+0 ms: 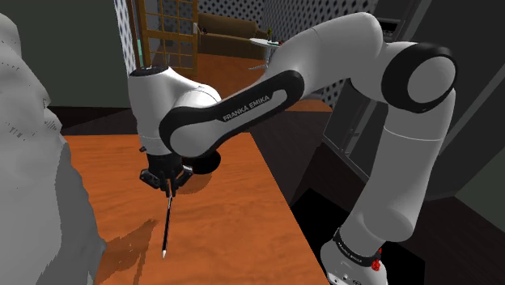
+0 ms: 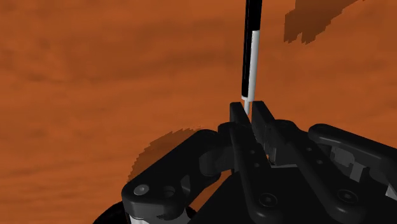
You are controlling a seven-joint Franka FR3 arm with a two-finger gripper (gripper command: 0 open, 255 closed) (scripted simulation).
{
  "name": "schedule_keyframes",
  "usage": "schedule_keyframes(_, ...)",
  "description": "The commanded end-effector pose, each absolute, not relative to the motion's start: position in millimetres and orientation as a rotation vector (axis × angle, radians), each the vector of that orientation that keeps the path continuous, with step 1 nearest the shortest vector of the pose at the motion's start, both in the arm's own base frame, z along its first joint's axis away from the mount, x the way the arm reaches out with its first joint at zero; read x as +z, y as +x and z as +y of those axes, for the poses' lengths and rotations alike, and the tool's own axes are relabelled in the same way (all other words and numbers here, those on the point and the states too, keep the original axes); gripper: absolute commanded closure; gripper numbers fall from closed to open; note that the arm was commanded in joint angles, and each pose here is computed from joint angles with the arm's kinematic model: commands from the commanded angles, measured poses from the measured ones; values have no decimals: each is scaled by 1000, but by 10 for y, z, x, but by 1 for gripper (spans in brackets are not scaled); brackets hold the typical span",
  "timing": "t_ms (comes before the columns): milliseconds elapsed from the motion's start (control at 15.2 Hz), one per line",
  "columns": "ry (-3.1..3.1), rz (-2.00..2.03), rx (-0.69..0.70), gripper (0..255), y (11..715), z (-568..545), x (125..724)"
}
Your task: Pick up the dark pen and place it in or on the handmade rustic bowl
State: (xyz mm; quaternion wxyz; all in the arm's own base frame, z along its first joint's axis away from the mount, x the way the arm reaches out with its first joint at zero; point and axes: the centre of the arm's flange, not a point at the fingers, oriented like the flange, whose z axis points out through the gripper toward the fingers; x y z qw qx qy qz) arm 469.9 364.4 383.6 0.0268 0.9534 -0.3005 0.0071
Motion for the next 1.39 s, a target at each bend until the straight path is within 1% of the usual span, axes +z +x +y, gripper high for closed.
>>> schedule_keyframes(0, 2945, -928, 21, 255, 4699, 3649, 3938)
schedule_keyframes(858, 2945, -928, 21, 255, 4698, 3649, 4583)
schedule_keyframes(1320, 2945, -928, 21, 255, 5222, 2889, 4622)
